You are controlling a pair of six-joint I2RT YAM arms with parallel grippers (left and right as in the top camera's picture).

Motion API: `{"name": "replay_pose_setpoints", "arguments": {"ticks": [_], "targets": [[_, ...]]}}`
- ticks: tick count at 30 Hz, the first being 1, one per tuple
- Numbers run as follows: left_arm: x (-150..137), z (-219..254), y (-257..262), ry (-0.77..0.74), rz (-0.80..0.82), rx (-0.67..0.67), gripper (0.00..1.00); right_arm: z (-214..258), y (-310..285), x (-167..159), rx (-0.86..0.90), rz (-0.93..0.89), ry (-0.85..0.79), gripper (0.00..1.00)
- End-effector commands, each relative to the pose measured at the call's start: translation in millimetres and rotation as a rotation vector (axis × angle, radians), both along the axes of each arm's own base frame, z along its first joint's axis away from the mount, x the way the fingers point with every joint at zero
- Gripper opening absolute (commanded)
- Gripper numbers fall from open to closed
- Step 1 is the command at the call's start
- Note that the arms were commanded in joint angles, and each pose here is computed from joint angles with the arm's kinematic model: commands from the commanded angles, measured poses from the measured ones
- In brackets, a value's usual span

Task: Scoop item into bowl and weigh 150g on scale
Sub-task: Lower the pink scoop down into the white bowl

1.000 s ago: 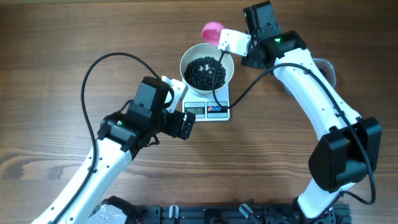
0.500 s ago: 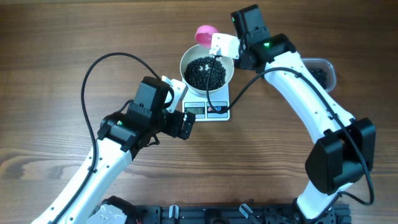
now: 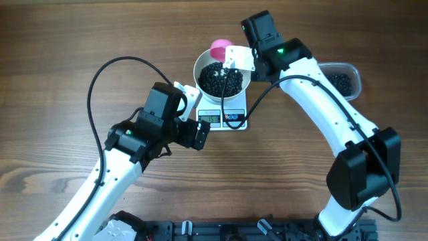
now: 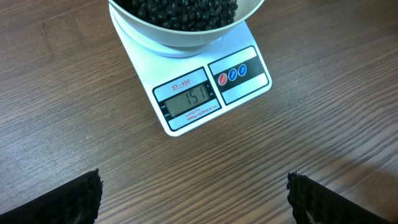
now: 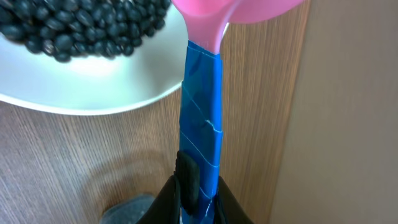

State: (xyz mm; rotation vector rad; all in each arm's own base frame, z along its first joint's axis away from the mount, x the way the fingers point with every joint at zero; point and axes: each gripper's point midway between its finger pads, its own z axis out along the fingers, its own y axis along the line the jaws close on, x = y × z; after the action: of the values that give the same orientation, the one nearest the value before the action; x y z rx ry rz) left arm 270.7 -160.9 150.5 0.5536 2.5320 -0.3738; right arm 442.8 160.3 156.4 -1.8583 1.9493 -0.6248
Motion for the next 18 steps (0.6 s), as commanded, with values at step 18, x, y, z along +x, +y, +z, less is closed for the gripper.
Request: {"name": "replay_pose_setpoints", "arguments": {"ticks": [18], "targets": [[3.7,6.2,-2.5,-0.016,0.000,-0.005,1.00,-21.4,5.1,-15.7,0.007,-0.034,0.058,0.04]]}}
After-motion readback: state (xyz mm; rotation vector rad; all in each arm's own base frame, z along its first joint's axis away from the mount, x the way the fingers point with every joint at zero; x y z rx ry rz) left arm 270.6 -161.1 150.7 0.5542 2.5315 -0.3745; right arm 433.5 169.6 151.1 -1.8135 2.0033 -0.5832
